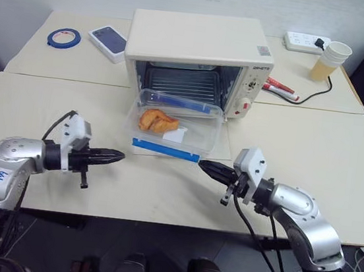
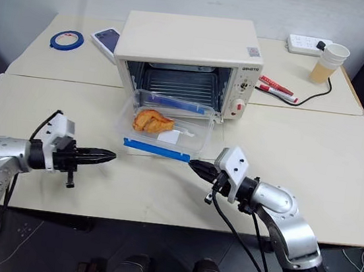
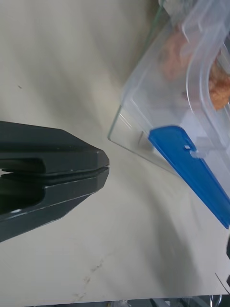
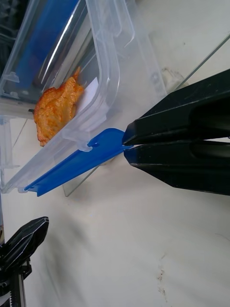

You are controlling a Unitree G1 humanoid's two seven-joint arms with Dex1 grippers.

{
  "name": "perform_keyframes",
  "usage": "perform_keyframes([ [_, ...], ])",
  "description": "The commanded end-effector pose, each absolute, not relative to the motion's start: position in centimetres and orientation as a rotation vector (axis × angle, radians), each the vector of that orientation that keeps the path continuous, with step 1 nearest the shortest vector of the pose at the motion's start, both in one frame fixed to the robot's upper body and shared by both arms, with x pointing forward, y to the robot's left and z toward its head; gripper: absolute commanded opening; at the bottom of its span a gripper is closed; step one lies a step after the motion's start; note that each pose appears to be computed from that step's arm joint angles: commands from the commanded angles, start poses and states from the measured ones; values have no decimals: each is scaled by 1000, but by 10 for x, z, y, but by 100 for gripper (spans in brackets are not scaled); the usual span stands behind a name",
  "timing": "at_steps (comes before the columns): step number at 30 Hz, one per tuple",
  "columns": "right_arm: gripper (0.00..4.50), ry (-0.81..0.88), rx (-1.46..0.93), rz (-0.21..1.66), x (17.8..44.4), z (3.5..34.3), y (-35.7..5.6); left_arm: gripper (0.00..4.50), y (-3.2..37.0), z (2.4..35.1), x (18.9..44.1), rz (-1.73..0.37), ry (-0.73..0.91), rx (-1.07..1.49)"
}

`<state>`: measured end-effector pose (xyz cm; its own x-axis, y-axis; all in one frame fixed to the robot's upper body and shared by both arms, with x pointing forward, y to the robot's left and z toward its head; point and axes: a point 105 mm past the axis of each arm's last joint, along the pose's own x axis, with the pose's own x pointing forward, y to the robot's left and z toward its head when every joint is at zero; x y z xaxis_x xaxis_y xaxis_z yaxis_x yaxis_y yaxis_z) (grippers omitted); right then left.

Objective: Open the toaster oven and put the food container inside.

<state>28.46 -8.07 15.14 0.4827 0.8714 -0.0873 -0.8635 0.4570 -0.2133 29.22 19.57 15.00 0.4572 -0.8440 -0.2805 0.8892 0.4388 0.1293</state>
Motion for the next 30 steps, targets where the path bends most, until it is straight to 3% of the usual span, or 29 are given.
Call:
perform_keyframes([
  [1,8,-41,-200,1104,288,156,-67,0,182,153,298,-1059,157,305],
  [11,8,-88,-255,974,336,178,-85,0,152,164,335,-913,26,233],
  [20,8,-138,-322,920,378,191,-91,0,150,180,374,-721,-80,178],
  [30,8,-225,-377,805,426,215,-90,0,140,185,393,-667,-138,140],
])
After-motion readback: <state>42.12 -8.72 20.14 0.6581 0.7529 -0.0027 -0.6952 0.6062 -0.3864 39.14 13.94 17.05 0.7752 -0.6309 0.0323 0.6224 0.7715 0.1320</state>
